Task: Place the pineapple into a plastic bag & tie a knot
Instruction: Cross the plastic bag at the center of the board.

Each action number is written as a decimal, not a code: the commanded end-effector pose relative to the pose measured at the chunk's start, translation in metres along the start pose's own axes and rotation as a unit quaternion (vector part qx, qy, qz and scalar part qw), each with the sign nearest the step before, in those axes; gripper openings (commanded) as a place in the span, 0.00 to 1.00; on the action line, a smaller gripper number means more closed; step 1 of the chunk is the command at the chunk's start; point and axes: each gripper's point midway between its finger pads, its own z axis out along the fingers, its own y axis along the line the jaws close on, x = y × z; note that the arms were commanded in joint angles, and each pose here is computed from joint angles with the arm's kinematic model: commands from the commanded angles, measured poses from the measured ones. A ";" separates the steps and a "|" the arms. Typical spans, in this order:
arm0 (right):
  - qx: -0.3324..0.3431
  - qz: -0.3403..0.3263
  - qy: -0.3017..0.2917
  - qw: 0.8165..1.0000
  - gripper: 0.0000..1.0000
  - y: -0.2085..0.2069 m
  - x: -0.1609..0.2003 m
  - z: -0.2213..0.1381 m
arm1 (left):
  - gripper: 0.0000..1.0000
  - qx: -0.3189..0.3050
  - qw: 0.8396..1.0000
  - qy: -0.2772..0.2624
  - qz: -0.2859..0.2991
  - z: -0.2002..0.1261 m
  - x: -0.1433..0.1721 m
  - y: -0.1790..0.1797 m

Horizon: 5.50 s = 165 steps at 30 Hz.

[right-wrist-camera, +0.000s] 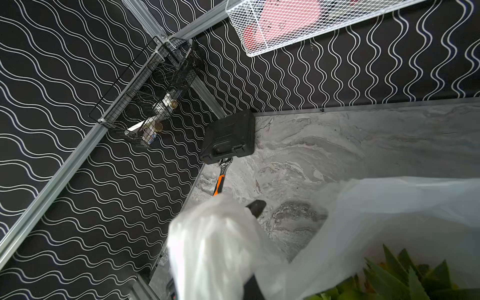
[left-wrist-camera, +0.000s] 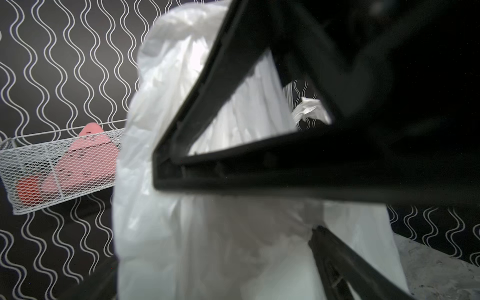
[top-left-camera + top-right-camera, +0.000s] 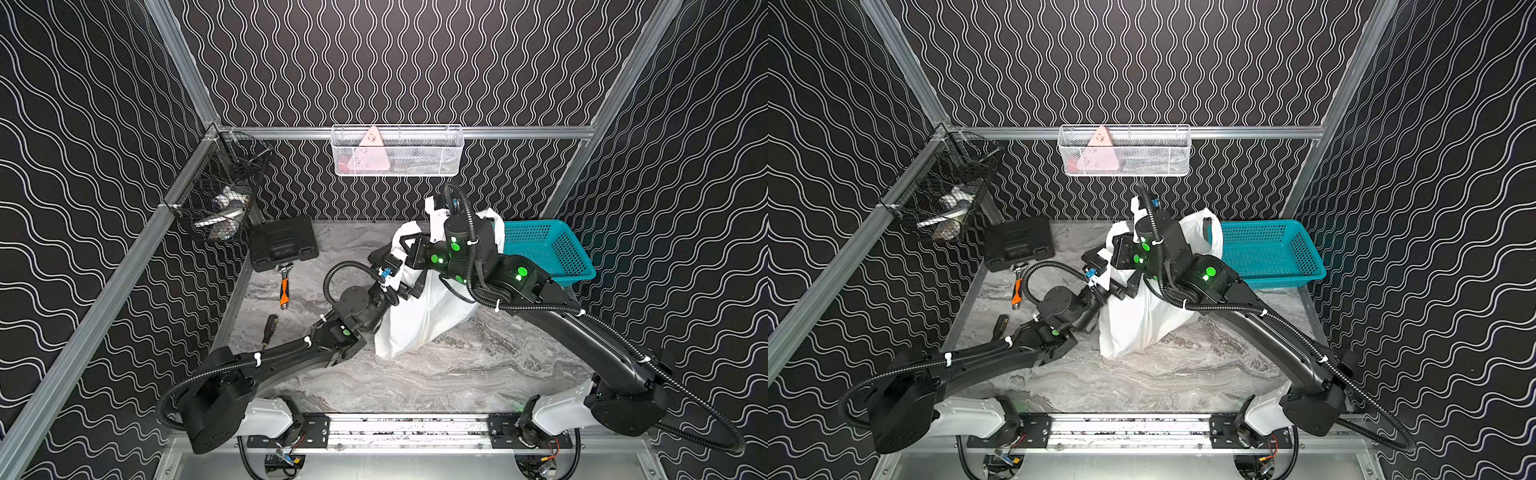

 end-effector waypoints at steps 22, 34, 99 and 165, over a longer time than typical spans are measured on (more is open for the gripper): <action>-0.311 -0.335 0.090 0.885 1.00 -0.025 0.025 -0.040 | 0.00 0.395 0.877 0.049 -0.269 -0.009 0.001 0.007; -0.357 -0.275 0.102 0.887 0.69 -0.013 0.010 0.009 | 0.00 0.491 0.820 0.071 -0.285 -0.013 -0.008 -0.010; -0.024 -0.303 0.034 0.952 1.00 -0.126 -0.002 -0.128 | 0.00 0.097 0.985 0.086 -0.115 -0.010 0.011 0.024; -0.333 -0.230 -0.014 0.914 1.00 -0.045 0.098 -0.147 | 0.00 0.192 0.967 0.125 -0.107 -0.014 0.023 0.031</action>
